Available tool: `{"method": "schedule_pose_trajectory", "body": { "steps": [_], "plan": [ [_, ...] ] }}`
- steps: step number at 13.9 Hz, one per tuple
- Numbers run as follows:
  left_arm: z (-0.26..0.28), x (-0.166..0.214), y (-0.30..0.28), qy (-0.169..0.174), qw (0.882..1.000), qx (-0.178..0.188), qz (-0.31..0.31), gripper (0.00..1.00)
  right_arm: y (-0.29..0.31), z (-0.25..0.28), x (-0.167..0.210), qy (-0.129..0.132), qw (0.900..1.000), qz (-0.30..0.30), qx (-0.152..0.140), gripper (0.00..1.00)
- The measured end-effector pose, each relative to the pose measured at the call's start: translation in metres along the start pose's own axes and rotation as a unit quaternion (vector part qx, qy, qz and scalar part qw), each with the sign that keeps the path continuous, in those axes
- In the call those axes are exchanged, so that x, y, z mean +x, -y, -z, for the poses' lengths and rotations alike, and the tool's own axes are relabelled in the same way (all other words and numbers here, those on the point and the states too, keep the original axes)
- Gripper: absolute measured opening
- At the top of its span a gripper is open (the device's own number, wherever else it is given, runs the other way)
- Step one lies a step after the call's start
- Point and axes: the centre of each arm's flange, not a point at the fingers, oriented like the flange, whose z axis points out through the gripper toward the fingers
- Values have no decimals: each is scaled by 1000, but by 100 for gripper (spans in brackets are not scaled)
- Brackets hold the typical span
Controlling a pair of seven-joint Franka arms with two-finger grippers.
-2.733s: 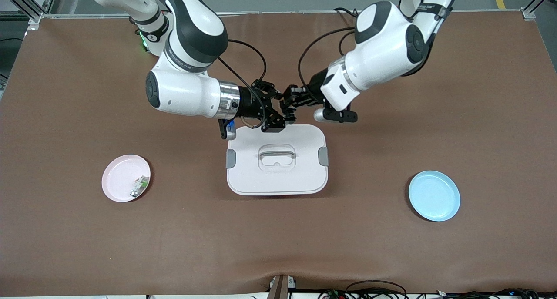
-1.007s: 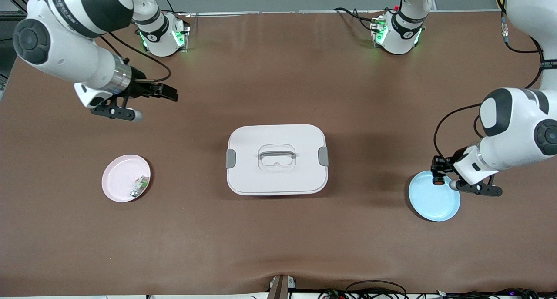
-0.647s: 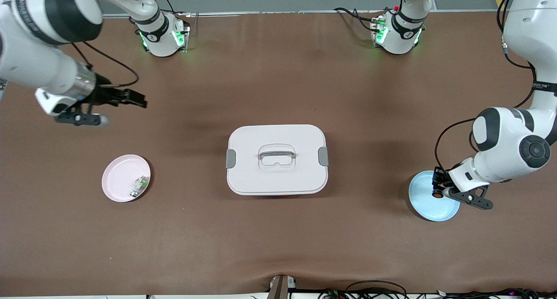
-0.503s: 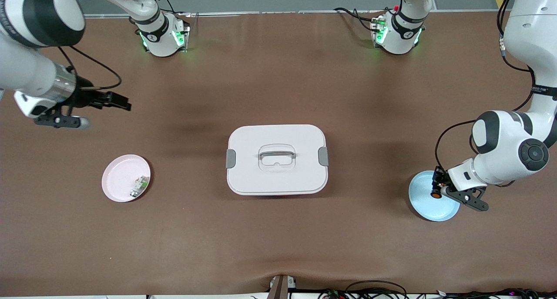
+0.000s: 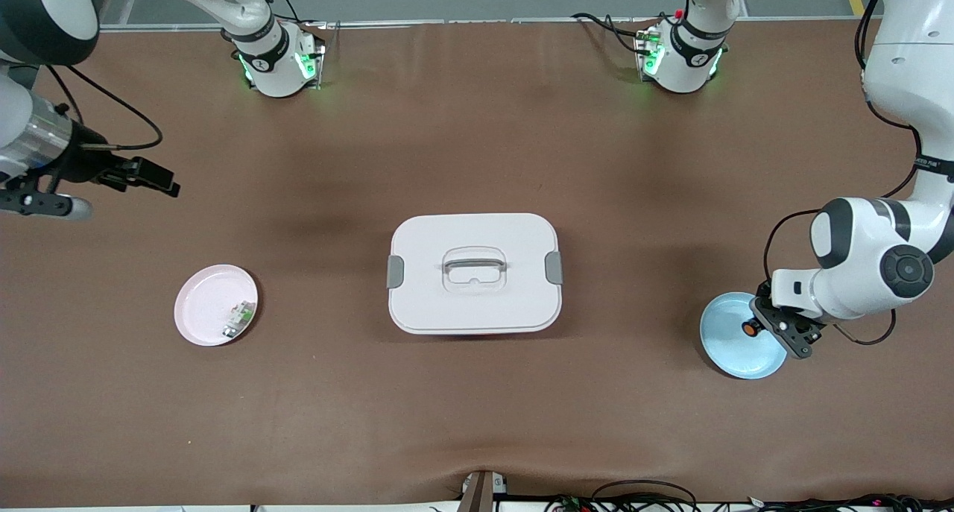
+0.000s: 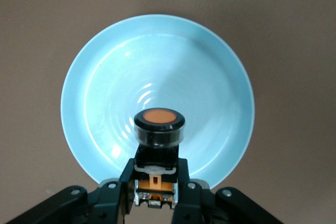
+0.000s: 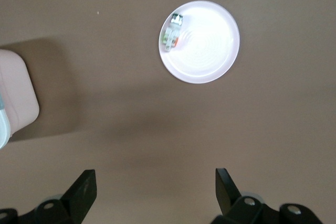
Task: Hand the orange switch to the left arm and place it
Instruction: 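Lower the switch onto the blue plate and open the left gripper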
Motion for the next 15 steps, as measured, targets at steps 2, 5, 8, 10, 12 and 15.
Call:
{"method": "schedule_pose_trajectory", "body": {
  "steps": [2,5,8,10,12,15],
  "plan": [
    [-9,2,1,13,999,18,-30,34,-7,13,6,-5,1000,-6,-5,100],
    [-20,9,-1,13,997,20,-77,34,-12,37,20,-3,1000,-14,-9,100],
    [-20,11,1,10,996,22,-86,41,-16,48,29,-8,1000,-18,-10,100],
    [-16,14,3,7,997,25,-77,58,-16,48,30,-8,1000,-18,-10,100],
    [-11,18,4,3,997,29,-71,80,-15,47,31,-8,1000,-18,-10,100],
    [13,33,12,-30,998,36,-48,100,-15,47,32,-7,1000,-18,-11,100]
  ]
}}
